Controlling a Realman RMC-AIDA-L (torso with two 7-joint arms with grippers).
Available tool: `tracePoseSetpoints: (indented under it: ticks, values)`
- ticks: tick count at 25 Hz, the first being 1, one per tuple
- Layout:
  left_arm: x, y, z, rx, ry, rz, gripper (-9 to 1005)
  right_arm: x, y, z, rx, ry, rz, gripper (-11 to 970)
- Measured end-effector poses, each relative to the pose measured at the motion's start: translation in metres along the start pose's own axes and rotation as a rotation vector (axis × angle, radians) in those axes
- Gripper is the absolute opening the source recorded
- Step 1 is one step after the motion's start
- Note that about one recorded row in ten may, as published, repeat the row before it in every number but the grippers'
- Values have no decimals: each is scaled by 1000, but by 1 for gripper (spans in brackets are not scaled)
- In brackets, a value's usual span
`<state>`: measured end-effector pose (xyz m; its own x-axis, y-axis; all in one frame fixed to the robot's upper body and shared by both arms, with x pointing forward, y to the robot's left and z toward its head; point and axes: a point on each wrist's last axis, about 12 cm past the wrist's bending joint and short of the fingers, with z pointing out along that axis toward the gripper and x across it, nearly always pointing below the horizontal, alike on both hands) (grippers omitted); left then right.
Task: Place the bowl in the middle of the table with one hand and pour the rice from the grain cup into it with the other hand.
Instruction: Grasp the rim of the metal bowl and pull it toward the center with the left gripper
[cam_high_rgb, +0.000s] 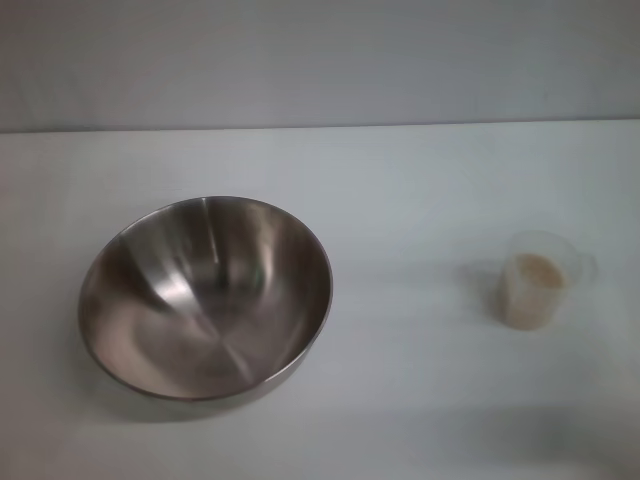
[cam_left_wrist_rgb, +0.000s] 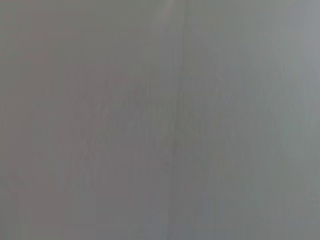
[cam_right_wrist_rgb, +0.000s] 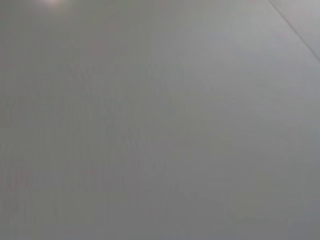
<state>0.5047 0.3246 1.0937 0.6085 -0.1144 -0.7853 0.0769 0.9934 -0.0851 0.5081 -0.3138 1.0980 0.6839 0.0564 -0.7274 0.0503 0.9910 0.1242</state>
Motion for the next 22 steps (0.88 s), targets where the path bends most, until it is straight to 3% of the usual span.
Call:
tracePoseSetpoints:
  ticks: [14, 22]
  values:
    - [0, 1, 0, -7, 3, 7, 816, 0, 0, 0, 0, 1, 0, 714]
    - [9, -5, 21, -25, 62, 148, 814, 0, 0, 0, 1, 2, 0, 714]
